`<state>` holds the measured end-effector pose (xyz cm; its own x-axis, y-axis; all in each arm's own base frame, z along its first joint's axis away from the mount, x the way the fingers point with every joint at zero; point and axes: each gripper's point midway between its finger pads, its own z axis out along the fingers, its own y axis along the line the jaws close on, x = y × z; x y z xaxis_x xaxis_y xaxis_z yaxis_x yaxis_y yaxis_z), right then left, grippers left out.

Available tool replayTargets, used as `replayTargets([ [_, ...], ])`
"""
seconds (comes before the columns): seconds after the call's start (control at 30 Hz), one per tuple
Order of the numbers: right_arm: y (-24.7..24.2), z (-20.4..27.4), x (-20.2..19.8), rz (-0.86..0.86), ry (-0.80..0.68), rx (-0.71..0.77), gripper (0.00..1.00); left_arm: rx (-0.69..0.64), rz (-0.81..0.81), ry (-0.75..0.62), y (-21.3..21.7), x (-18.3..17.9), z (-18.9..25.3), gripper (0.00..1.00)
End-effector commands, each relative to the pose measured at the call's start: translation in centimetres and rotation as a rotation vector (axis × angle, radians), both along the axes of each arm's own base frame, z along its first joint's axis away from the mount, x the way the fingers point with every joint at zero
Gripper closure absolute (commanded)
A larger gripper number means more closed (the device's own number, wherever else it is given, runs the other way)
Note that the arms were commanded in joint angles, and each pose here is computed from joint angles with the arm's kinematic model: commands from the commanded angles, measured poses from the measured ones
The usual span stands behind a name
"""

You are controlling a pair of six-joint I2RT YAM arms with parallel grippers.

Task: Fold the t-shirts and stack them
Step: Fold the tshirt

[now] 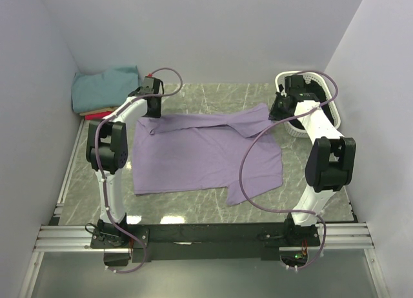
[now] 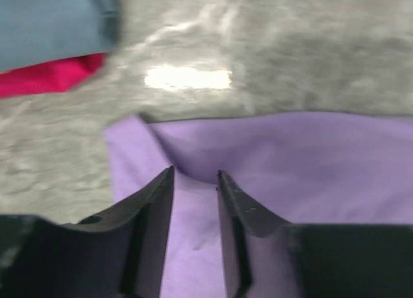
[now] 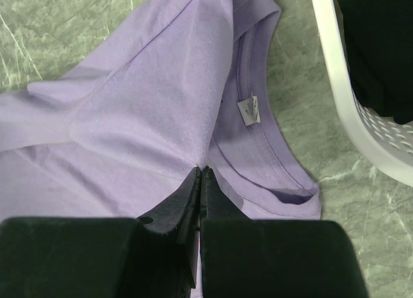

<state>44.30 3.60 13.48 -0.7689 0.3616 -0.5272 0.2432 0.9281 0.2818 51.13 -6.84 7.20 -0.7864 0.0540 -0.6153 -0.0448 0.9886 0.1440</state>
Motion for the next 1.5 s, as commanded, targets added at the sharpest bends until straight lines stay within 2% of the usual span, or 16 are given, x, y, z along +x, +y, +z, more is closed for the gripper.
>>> replayTargets([
  [0.0, -0.3, 1.9, 0.5, -0.004, -0.064, -0.004, 1.0, -0.143, -0.102, -0.066, -3.4, 0.9, 3.5, 0.57],
  [0.17, -0.2, 2.1, 0.5, 0.002, -0.071, -0.004, 1.0, -0.112, -0.054, -0.003, -2.7, 0.1, 2.4, 0.57],
  [0.3, -0.1, 2.2, 0.5, 0.004, -0.075, 0.002, 1.0, -0.084, -0.03, -0.012, -2.0, -0.5, 3.0, 0.56],
  [0.5, 0.2, 2.1, 0.7, 0.011, -0.08, 0.012, 1.0, 0.002, -0.007, 0.052, -1.5, -1.1, 2.1, 0.56],
  [0.8, 0.4, 2.0, 0.6, 0.019, -0.078, 0.014, 1.0, 0.027, 0.034, 0.107, -1.3, -2.5, 0.2, 0.56],
  [1.3, 0.8, 1.6, 0.7, 0.036, -0.072, 0.022, 0.99, 0.092, 0.075, 0.129, -1.0, -2.4, -2.5, 0.56],
  [1.4, 0.9, 1.6, 0.7, 0.039, -0.071, 0.021, 0.99, 0.081, 0.071, 0.123, -1.2, -2.4, -2.5, 0.6],
  [1.43, 0.9, 1.6, 0.7, 0.037, -0.072, 0.021, 0.99, 0.083, 0.073, 0.122, -1.2, -2.4, -2.4, 0.63],
  [1.47, 1.0, 1.5, 0.7, 0.039, -0.071, 0.022, 0.99, 0.085, 0.079, 0.117, -1.1, -2.4, -2.3, 0.72],
])
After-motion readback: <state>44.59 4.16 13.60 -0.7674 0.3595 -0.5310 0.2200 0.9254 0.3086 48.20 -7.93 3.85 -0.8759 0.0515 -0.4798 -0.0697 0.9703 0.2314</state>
